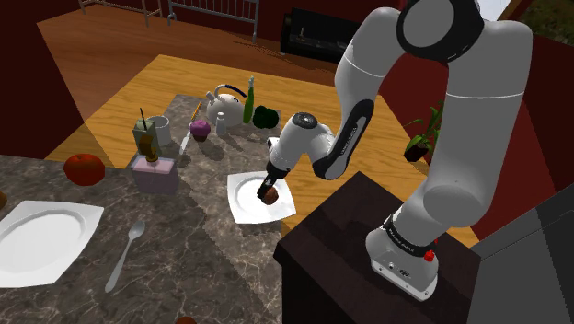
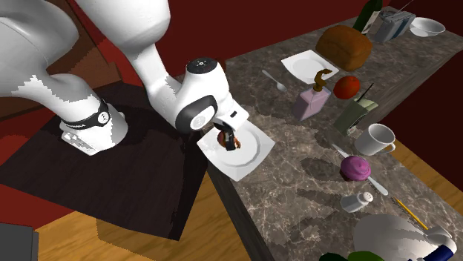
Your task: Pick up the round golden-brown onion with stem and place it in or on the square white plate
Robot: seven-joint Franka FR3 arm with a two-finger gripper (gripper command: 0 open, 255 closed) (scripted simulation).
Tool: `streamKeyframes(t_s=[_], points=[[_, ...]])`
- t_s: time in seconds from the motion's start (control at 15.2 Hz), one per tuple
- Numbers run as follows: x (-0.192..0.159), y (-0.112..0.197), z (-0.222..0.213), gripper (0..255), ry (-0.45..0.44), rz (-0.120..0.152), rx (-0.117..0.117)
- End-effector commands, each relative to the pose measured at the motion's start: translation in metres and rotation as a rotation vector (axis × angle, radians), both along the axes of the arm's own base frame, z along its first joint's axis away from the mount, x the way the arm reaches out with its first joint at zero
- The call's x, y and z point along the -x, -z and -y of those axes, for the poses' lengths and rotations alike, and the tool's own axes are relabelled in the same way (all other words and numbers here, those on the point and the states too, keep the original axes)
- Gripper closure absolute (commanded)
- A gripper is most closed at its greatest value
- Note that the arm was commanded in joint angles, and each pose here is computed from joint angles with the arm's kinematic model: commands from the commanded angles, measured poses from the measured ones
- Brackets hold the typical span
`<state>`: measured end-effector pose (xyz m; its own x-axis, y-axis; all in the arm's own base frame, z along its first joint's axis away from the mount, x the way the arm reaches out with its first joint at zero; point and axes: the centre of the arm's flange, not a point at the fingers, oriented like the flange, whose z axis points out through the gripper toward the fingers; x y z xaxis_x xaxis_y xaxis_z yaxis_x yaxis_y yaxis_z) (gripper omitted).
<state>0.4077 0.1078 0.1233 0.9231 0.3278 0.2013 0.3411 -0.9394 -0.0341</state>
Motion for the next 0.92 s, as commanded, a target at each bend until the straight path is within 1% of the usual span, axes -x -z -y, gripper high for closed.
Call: streamKeyframes(t_s=[0.0,0.2,0.46,0.86], points=[[0.000,0.000,0.000,0,0.001,0.000,0.000],[0.000,0.000,0.000,0,0.001,0.000,0.000],[0.009,-0.049,0.005,0,0.001,0.000,0.000],[0.009,-0.049,0.005,0,0.001,0.000,0.000]])
